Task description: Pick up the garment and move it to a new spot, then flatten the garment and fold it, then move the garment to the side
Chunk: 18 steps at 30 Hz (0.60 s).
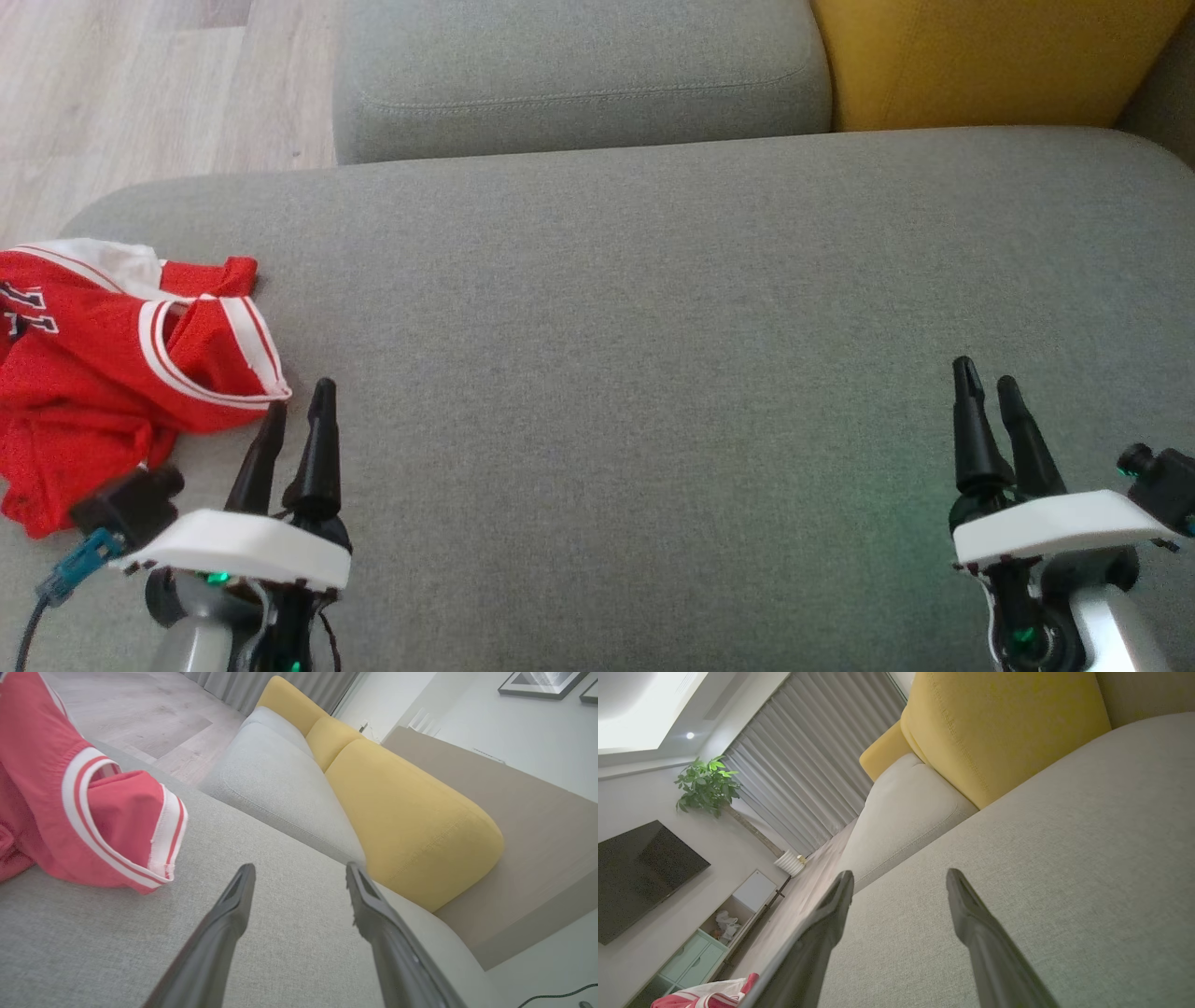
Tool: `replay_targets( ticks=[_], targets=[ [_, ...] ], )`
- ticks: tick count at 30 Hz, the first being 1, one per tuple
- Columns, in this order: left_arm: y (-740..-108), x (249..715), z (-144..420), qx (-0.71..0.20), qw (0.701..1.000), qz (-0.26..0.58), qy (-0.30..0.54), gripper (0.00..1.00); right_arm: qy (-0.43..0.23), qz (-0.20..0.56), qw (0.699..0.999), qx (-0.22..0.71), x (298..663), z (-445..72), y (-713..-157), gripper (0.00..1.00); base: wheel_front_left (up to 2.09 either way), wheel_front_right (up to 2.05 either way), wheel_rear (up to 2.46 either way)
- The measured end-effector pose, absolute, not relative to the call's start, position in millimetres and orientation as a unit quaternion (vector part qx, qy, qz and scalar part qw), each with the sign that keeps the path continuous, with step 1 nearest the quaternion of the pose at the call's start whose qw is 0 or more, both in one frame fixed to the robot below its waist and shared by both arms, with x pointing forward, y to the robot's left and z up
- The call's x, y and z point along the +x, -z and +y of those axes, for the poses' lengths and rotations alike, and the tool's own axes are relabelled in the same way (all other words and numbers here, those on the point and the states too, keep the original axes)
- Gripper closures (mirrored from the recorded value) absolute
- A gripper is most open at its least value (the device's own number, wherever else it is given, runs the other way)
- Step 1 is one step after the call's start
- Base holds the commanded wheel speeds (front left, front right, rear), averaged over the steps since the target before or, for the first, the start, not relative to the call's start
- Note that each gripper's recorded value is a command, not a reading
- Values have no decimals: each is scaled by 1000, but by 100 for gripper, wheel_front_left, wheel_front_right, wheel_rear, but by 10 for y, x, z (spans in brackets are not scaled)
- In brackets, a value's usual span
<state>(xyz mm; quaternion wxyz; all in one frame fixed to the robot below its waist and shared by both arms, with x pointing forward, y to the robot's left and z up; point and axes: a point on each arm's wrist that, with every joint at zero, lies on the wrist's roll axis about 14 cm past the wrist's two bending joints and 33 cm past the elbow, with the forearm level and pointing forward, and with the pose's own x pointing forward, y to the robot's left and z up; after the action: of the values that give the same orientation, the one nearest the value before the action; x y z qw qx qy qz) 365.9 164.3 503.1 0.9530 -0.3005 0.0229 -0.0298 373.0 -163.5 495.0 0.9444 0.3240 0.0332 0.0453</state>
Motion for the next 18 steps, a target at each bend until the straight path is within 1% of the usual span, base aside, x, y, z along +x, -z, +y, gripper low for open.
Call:
replay_targets(
  ticks=[18],
  targets=[
    [-4982, 3592, 1630, -191, 981, 19, 27, 0, -70, 20, 973, 218, 3707, -1516, -4969, 0, 0, 0, 0]
  ],
)
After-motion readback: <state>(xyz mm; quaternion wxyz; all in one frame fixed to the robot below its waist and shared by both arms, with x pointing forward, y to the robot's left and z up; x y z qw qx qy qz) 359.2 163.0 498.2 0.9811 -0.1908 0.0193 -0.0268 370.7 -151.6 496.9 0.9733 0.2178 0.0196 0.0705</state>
